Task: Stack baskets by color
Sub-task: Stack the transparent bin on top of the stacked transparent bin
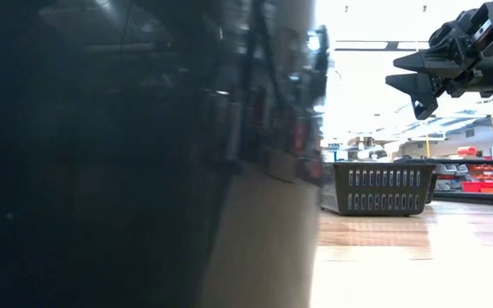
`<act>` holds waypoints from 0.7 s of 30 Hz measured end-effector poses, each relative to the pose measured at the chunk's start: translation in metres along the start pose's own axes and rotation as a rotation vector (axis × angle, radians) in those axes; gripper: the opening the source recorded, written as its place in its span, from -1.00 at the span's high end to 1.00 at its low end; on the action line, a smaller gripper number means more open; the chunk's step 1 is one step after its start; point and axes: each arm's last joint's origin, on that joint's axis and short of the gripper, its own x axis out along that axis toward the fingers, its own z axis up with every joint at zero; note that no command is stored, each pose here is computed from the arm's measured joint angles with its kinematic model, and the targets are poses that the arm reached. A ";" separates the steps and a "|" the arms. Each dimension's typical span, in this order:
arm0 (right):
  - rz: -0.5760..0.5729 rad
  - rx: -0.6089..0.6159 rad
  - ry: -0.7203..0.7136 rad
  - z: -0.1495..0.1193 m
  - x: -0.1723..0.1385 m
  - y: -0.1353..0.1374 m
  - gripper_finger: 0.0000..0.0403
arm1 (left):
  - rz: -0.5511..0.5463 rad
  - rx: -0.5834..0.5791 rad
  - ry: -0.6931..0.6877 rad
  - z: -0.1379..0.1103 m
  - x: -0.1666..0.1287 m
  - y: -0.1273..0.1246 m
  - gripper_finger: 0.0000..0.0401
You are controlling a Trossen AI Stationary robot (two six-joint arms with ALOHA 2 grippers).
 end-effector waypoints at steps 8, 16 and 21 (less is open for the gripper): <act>0.000 0.000 0.000 0.000 0.000 0.000 0.18 | 0.013 -0.030 -0.031 0.003 0.000 0.000 0.93; 0.000 0.000 0.000 0.000 0.000 0.000 0.18 | 0.024 -0.093 -0.073 0.008 -0.003 0.002 0.96; -0.001 0.000 0.000 0.000 0.000 0.000 0.18 | 0.031 -0.171 -0.100 0.015 -0.018 0.007 0.96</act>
